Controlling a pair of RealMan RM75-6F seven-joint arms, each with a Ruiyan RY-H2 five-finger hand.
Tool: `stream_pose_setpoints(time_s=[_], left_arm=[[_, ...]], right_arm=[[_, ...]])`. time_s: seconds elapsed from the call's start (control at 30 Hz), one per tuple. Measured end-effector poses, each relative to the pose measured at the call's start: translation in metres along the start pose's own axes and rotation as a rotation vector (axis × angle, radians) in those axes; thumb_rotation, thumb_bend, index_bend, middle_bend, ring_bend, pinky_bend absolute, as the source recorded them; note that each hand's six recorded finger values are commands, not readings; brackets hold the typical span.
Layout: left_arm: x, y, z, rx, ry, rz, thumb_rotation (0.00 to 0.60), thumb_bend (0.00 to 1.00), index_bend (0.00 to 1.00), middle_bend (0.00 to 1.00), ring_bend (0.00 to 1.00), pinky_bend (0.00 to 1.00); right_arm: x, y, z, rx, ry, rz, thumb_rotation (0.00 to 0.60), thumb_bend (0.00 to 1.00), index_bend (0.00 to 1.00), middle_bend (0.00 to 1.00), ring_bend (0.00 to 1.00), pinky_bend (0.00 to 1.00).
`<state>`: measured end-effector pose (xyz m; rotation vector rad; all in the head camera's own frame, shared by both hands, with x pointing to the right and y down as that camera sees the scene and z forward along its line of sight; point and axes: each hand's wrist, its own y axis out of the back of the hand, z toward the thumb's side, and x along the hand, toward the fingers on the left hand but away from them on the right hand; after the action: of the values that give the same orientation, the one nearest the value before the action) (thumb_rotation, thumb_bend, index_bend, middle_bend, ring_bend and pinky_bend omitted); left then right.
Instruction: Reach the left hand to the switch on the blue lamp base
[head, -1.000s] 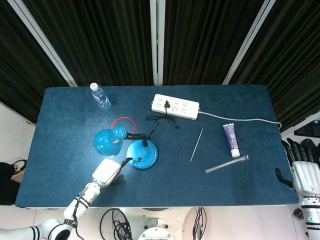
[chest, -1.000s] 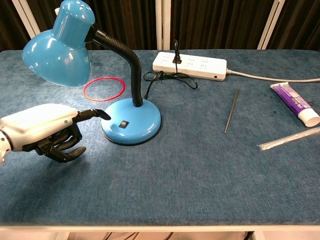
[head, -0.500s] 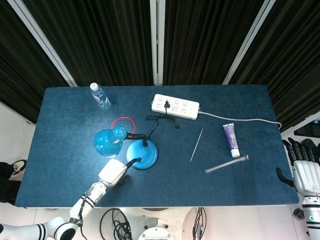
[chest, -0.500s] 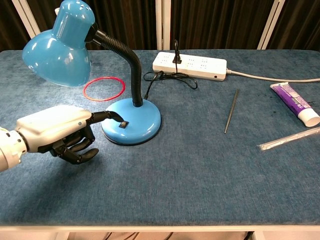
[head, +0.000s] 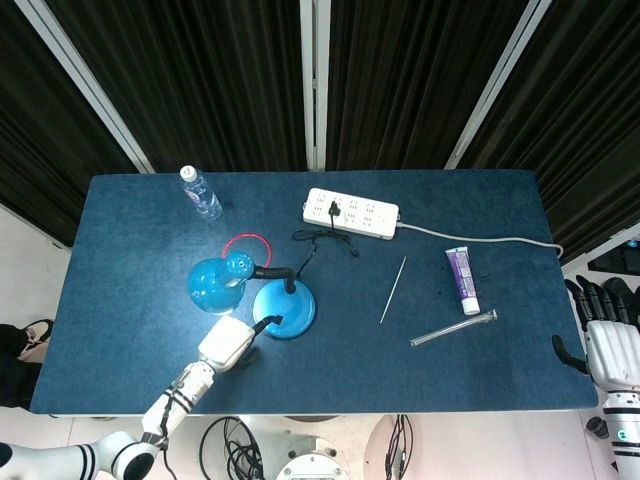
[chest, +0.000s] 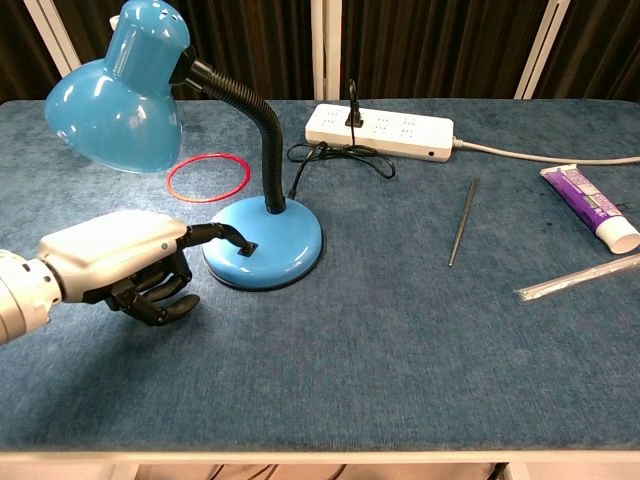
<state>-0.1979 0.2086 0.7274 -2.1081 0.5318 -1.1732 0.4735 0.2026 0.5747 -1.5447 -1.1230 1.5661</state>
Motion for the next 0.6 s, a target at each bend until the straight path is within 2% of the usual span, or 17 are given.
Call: stream_pose_setpoints(time_s=[0.6], left_arm=[[0.0048,-0.0036,-0.0013,0.004,0.006,-0.008,0.600,0.46,0.16,0.85,0.81,0.77]], right_arm=[[-0.0003,-0.0038,-0.0015,0.001,-0.008,0.016,0.600,0.31,0.00,0.00,0.00,0.00]])
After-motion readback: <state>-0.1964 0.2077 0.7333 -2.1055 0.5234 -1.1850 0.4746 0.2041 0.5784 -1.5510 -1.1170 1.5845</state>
